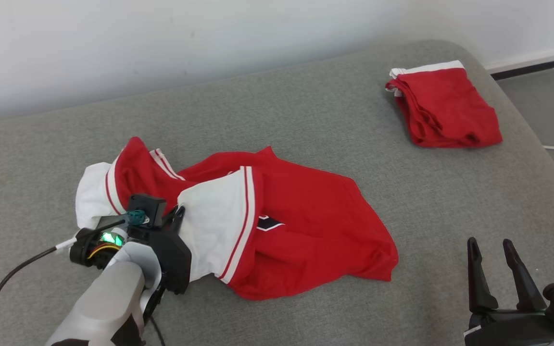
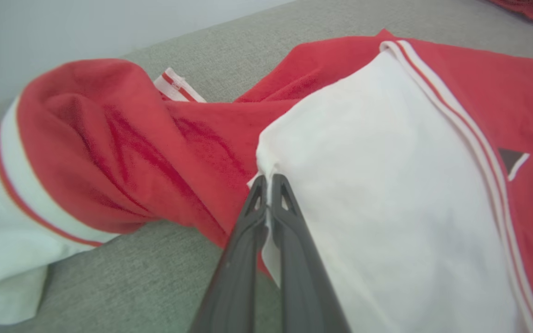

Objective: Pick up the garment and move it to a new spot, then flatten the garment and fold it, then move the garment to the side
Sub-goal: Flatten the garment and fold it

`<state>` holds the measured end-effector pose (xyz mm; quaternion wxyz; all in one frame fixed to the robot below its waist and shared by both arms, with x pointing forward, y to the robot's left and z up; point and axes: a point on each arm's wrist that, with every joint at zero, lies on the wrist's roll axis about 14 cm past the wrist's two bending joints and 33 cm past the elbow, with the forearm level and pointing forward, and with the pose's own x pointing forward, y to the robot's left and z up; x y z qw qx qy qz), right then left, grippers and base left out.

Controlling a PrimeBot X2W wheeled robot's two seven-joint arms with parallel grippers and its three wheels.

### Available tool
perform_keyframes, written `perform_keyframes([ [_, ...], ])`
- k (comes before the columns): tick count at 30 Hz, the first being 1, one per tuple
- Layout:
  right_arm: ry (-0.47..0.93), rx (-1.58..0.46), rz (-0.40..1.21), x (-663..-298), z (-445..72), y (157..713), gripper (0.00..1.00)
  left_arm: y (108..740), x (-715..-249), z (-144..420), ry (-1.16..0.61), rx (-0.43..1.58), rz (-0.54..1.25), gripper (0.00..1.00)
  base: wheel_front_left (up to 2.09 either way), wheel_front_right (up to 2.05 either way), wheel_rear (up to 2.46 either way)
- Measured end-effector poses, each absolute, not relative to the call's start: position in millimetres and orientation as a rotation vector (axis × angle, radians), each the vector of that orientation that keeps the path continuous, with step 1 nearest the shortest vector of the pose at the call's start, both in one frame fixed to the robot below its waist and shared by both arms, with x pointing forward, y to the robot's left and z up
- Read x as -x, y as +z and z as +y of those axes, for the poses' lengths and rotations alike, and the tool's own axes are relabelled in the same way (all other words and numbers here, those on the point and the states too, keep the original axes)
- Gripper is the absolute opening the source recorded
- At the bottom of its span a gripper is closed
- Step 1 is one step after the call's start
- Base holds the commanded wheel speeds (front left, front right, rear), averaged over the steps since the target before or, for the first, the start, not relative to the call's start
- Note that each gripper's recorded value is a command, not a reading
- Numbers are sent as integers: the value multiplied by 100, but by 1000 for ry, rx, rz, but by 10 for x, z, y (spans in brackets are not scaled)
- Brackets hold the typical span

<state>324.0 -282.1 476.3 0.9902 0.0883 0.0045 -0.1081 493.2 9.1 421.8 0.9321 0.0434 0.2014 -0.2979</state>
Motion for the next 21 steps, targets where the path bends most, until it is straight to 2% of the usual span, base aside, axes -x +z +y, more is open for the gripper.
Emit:
perform_keyframes([
  [11,-169,-194,4,-3229,-2666,4761,100,5103,-4975,-36,-625,-15,108,0,0,0,0],
  [17,-135,-200,1,-3248,-2568,4764,100,5249,-4851,298,-535,14,44,0,0,0,0],
  [21,-97,-207,-3,-3293,-2449,4778,100,5187,-4653,772,-414,29,31,0,0,0,0],
])
